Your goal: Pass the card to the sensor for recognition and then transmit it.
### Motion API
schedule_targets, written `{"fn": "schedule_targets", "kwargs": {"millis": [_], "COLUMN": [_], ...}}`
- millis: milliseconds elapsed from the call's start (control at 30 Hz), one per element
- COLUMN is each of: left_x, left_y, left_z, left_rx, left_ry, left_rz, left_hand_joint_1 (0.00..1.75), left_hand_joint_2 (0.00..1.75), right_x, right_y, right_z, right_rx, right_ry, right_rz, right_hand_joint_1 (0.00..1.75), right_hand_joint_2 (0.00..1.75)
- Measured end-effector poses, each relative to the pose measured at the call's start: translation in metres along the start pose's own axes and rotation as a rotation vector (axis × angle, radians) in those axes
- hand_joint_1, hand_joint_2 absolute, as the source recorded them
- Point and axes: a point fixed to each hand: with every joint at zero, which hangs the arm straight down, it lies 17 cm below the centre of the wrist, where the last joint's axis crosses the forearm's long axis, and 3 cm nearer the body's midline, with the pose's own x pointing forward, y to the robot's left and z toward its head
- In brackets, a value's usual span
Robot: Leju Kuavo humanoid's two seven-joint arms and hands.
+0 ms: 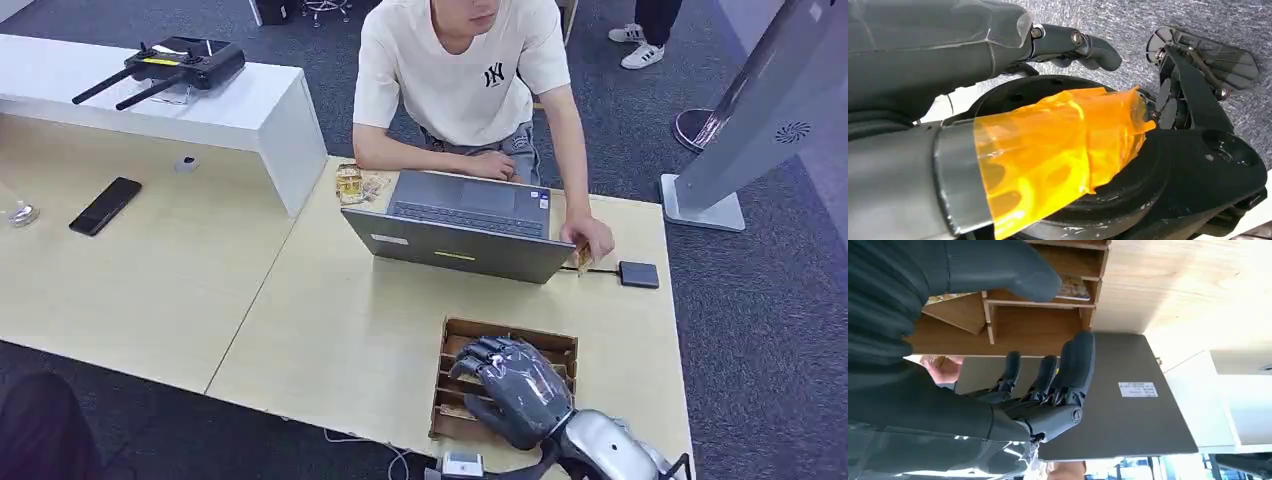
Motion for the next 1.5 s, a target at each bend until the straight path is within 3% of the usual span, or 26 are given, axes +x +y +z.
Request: {"fn": "schedule_targets", "kwargs": {"millis": [1500], "left_x": [-0.001], "left_y": [0.001], "left_z": [0.0], "left_rx": [0.004], "left_ry": [0.003], "left_rz": [-0.016], "left_hand_joint_1": [0.0], "left_hand_joint_2": [0.0], "right_x": [-0.014], "right_y": [0.012], "right_z": [-0.016], "right_rx": [0.024], "right_ry": [0.062], "right_rz": [-0.002], "right_hand_joint_1": [0.91], "right_hand_joint_2": [1.75]}}
